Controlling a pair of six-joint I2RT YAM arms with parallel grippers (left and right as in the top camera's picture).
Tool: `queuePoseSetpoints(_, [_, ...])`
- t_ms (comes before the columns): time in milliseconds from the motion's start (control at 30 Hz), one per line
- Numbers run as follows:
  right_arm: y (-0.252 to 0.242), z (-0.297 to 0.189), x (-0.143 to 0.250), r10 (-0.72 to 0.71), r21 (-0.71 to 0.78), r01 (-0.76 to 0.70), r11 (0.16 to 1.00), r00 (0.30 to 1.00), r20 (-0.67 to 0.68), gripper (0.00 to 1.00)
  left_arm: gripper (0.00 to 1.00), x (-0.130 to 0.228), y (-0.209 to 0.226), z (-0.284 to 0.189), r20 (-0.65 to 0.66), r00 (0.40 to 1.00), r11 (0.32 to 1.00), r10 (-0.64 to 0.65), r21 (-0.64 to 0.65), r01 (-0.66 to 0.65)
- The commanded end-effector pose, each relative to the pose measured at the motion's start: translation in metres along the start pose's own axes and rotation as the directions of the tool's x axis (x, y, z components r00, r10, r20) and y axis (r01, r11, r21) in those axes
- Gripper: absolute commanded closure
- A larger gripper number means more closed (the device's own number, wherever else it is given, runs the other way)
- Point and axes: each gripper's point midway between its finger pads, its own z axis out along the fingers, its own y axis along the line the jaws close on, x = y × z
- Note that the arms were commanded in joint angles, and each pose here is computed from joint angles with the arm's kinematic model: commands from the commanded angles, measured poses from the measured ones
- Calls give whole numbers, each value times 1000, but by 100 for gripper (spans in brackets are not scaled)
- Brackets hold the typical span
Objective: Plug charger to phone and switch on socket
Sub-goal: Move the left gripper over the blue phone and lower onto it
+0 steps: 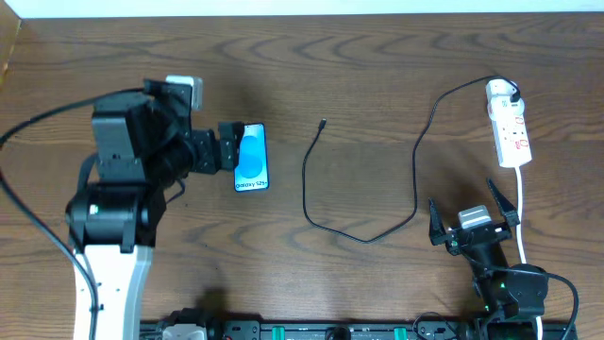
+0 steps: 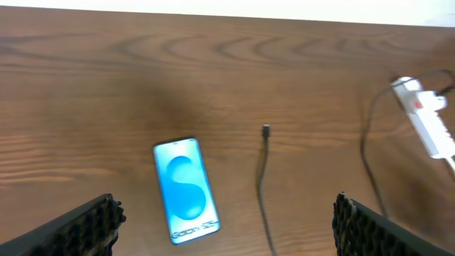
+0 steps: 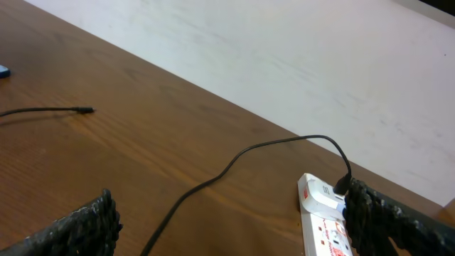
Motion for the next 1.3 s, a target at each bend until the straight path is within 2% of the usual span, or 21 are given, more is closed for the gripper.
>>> queuePoseSetpoints(0, [3,0,1,13,-11,-13,1000,1000,-2,1,4,7,-10,2,-50,998,997,-27,67,30])
queuePoseSetpoints(167, [3,0,1,13,-11,-13,1000,1000,-2,1,2,30,-9,2,-148,987,996,-62,60,71])
queuePoseSetpoints(433, [3,0,1,13,-11,-13,1000,1000,-2,1,2,28,-9,2,-141,988,995,-70,55,78])
queuePoseSetpoints(667, [3,0,1,13,-11,-13,1000,1000,-2,1,2,28,11,17,-153,962,974,-224,-57,218])
queuePoseSetpoints(833, [3,0,1,13,-11,-13,1000,1000,-2,1,2,25,17,35,-199,938,959,-283,-81,272])
queuePoseSetpoints(933, [3,0,1,13,-11,-13,1000,1000,-2,1,2,21,24,43,-224,931,956,-289,-124,267])
queuePoseSetpoints(1100, [3,0,1,13,-11,-13,1000,1000,-2,1,2,25,41,58,-293,919,933,-262,-319,165])
queuePoseSetpoints(1267, [3,0,1,13,-11,-13,1000,1000,-2,1,2,49,40,92,-401,879,935,-260,-331,126])
